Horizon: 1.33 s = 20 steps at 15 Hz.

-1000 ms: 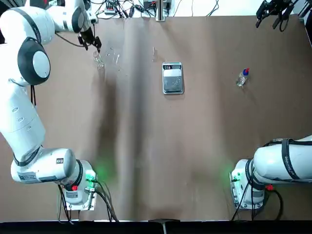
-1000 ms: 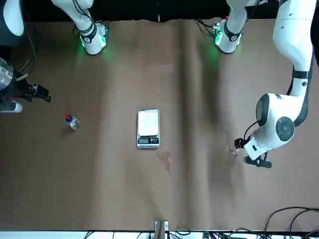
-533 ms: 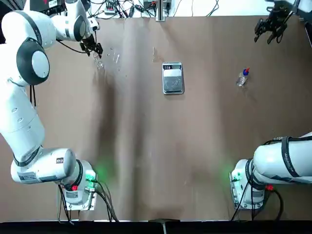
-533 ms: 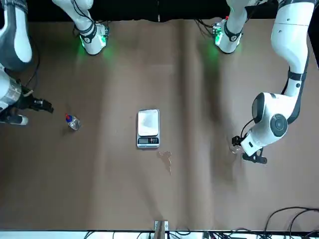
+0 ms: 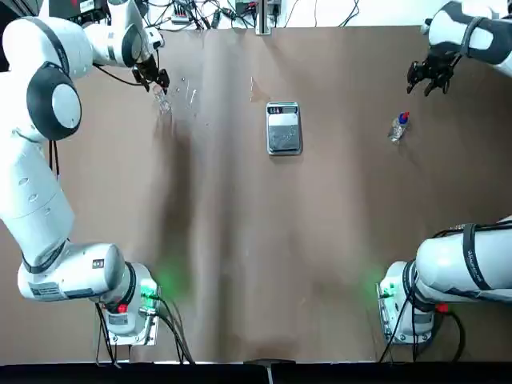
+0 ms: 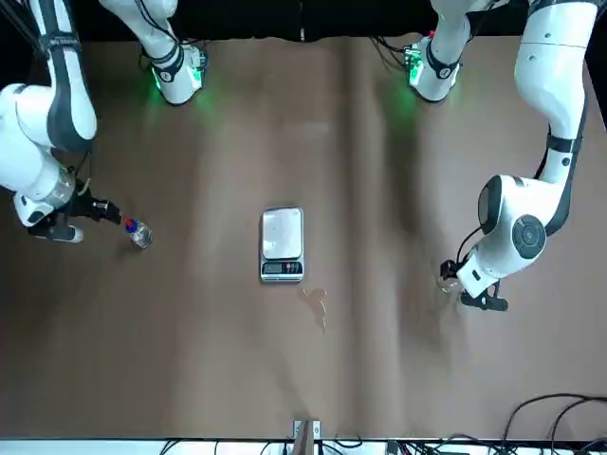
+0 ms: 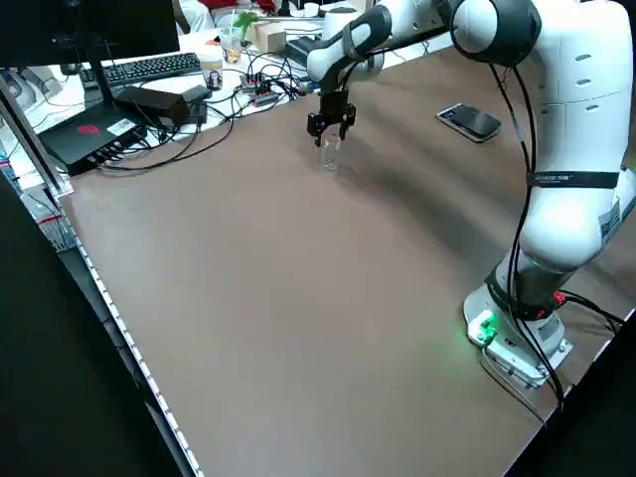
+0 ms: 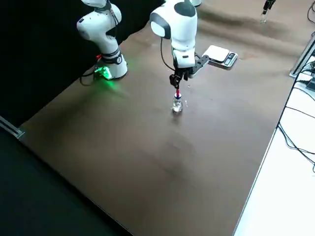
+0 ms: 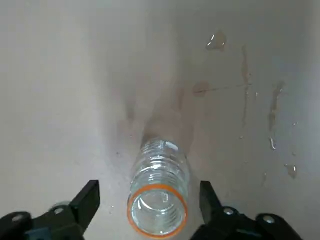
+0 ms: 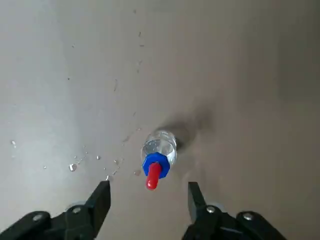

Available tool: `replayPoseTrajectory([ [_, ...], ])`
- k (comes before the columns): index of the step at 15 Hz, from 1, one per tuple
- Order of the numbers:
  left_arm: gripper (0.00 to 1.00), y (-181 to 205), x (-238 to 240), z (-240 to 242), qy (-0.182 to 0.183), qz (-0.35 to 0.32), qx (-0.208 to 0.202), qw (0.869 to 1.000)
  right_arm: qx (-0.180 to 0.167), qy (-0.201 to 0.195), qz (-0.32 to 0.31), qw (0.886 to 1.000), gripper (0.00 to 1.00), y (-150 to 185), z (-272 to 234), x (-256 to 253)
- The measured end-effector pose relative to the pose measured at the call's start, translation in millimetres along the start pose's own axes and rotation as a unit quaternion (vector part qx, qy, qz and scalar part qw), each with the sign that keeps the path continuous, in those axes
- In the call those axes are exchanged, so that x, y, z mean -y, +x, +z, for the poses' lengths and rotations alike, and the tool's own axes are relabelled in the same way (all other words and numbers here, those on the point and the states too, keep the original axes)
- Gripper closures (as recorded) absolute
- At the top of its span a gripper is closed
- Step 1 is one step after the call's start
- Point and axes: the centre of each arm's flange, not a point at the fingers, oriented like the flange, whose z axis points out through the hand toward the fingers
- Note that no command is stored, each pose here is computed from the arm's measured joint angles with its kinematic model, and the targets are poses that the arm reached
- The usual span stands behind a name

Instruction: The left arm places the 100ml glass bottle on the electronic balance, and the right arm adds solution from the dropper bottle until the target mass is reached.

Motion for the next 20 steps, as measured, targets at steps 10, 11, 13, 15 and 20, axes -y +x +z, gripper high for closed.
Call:
replayPoseTrajectory([
  [10,0.28,1.5,-10.7,-0.8,0.0,-0.004,-0.004,1.0,0.014,-0.011,-0.012,1.0,0.41,-16.4,59.7,-0.6],
  [11,0.29,1.5,-10.7,-0.9,0.0,-0.004,-0.004,1.0,0.015,-0.011,-0.013,1.0,0.43,-16.8,60.7,-0.4],
  [13,0.36,1.5,-10.7,-0.9,0.0,-0.004,-0.004,1.0,0.017,-0.011,-0.013,1.0,0.44,-17.1,62.6,-0.3],
  [15,0.43,1.6,-10.3,-1.1,0.0,-0.004,-0.004,1.0,0.016,-0.011,-0.014,1.0,0.48,-16.9,64.3,-0.2],
  [20,0.52,2.1,-9.6,-2.2,0.0,-0.005,-0.006,1.0,0.014,-0.011,-0.014,1.0,0.51,-15.4,69.4,-0.3],
])
